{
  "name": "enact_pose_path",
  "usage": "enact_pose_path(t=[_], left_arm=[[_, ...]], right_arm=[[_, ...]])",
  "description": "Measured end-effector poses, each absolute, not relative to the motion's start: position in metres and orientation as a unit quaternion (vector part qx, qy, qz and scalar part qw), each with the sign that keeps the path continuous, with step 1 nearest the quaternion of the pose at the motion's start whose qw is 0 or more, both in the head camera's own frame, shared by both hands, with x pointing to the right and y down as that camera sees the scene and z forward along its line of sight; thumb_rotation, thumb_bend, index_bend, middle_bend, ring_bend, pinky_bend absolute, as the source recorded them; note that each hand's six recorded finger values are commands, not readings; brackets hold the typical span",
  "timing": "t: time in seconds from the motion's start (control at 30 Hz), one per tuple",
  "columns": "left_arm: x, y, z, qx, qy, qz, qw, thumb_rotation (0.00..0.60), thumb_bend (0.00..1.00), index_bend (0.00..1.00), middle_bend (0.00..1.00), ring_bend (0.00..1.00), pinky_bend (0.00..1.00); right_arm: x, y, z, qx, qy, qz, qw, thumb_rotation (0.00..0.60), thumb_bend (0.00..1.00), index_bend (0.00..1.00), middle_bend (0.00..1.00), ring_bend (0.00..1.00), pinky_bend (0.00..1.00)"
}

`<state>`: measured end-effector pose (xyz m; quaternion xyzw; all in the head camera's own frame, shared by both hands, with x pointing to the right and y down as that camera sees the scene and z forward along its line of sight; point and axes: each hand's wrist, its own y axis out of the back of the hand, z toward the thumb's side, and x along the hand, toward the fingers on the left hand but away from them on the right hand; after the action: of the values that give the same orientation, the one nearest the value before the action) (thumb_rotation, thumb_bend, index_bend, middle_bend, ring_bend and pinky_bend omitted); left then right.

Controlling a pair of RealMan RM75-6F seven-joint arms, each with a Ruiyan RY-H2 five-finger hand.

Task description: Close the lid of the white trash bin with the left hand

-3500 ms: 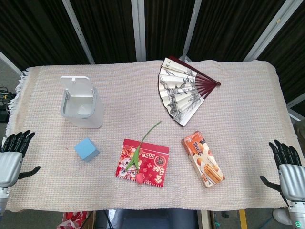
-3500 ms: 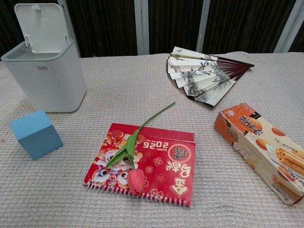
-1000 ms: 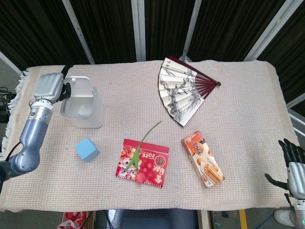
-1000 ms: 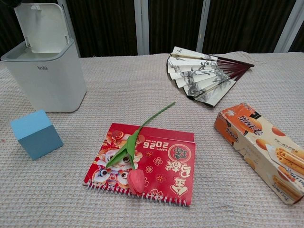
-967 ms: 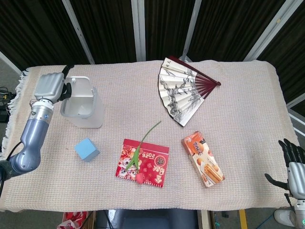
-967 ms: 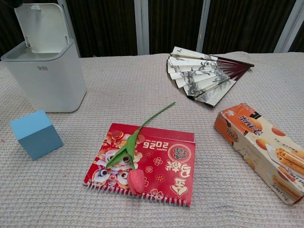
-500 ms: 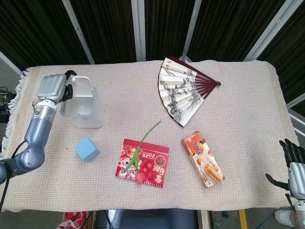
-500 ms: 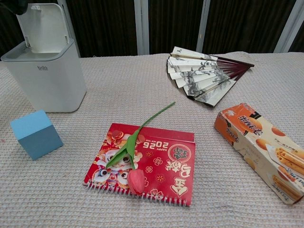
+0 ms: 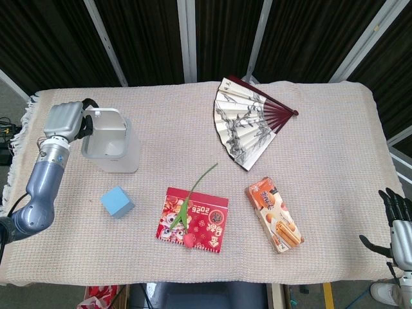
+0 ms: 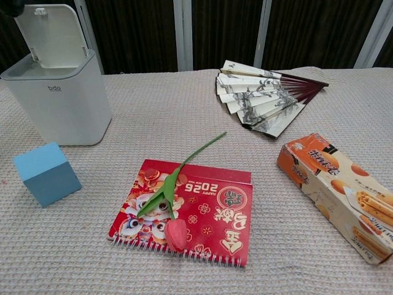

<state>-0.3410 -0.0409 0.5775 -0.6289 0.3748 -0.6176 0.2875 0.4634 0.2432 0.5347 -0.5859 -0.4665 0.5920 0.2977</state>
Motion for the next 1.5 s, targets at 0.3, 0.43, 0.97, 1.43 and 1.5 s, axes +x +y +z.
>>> enact_pose_path(t=[0.3,0.43,0.97,1.43,1.5], left_arm=[[-0.345,-0.019,0.579,-0.641,0.346,-0.625,0.280,0.600,0.72,0.33,1.00,1.00,1.00],[-0.350,-0.008,0.583,-0.644,0.335,-0.630,0.276,0.600,0.72,0.33,1.00,1.00,1.00],[-0.356,0.019,0.595,-0.656,0.318,-0.633,0.258,0.600,0.72,0.31,1.00,1.00,1.00],[-0.346,0.036,0.597,-0.670,0.303,-0.622,0.268,0.600,0.72,0.30,1.00,1.00,1.00],[-0.347,0.037,0.599,-0.670,0.303,-0.623,0.267,0.600,0.72,0.30,1.00,1.00,1.00]], right_arm=[[0.462,0.244,0.535,-0.588,-0.463,0.593,0.298,0.600,0.19,0.00,0.00,0.00,0.00],[0.463,0.245,0.535,-0.587,-0.464,0.593,0.297,0.600,0.19,0.00,0.00,0.00,0.00],[0.463,0.246,0.534,-0.587,-0.463,0.594,0.296,0.600,0.19,0.00,0.00,0.00,0.00],[0.464,0.247,0.533,-0.587,-0.464,0.595,0.294,0.600,0.19,0.00,0.00,0.00,0.00],[0.463,0.247,0.532,-0.587,-0.464,0.594,0.294,0.600,0.19,0.00,0.00,0.00,0.00]])
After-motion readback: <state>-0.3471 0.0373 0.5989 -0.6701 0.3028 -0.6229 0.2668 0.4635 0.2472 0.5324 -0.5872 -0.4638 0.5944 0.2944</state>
